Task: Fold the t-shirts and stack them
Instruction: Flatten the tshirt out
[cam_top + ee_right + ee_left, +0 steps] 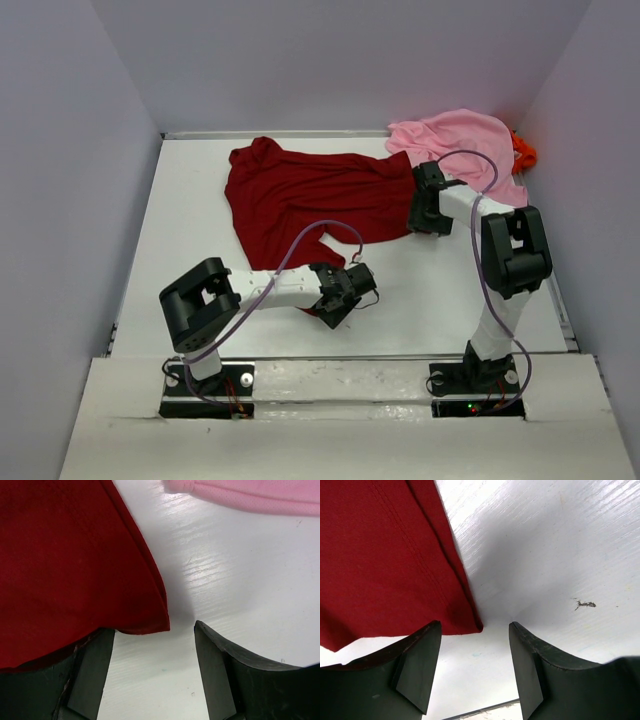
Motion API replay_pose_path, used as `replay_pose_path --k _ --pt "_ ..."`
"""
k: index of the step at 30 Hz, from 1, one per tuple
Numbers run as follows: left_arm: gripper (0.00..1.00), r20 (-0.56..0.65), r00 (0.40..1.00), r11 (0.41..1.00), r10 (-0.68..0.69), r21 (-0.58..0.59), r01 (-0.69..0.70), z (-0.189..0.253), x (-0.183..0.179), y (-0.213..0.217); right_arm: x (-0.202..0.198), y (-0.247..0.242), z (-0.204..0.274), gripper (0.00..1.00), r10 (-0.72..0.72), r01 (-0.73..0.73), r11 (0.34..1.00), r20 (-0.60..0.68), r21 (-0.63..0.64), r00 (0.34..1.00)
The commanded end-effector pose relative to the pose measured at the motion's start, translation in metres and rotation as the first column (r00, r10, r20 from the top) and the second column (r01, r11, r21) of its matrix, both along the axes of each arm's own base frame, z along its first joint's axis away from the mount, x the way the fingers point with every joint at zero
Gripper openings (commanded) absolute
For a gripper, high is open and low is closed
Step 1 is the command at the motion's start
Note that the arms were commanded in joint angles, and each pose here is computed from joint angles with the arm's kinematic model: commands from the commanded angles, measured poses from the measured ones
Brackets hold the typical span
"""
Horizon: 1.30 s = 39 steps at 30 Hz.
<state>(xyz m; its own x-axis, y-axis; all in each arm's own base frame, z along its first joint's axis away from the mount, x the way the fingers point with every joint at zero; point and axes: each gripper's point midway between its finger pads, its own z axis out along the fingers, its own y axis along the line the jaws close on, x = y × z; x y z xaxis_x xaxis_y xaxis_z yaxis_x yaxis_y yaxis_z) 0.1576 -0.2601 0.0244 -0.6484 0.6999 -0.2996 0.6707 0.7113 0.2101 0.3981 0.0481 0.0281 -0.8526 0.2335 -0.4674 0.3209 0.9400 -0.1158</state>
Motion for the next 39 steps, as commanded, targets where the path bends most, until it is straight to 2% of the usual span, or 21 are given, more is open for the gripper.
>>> replay_pose_path --k 1,11,22,31,34,35,36,39 --pt "0.68 -0.005 1.0 1.0 -0.006 -0.007 0.006 0.008 -0.006 0.005 0.001 -0.002 0.017 0.71 0.011 -0.011 1.0 0.02 -0.006 1.0" --pt "0.68 -0.02 1.0 1.0 -0.014 0.005 0.014 0.001 -0.008 0.005 -0.002 -0.002 0.062 0.72 0.017 -0.019 1.0 0.112 0.013 0.994" --pt "0.68 -0.009 1.0 1.0 -0.005 -0.003 0.005 0.011 -0.007 0.007 -0.008 -0.004 0.01 0.72 0.012 -0.012 1.0 -0.006 -0.012 1.0" --pt "0.68 -0.002 1.0 1.0 -0.007 -0.013 0.007 0.016 -0.01 0.006 -0.005 -0.003 0.0 0.7 0.01 -0.01 1.0 -0.019 -0.013 1.0" --pt "0.68 -0.001 1.0 1.0 -0.011 -0.009 0.011 0.016 -0.01 0.006 -0.005 -0.002 -0.005 0.61 0.015 -0.015 1.0 -0.026 -0.009 1.0" --pt "0.68 -0.003 1.0 1.0 -0.008 -0.009 0.008 0.015 -0.011 0.006 -0.005 -0.001 -0.007 0.56 0.018 -0.018 1.0 -0.031 -0.006 0.999" --pt "0.68 -0.004 1.0 1.0 -0.009 -0.005 0.009 0.014 -0.011 0.006 -0.005 0.0 -0.008 0.43 0.019 -0.019 1.0 -0.029 -0.004 0.999" --pt "0.68 -0.005 1.0 1.0 -0.011 -0.003 0.011 0.014 -0.013 0.006 -0.003 0.003 -0.008 0.29 0.024 -0.024 1.0 -0.024 0.015 0.999"
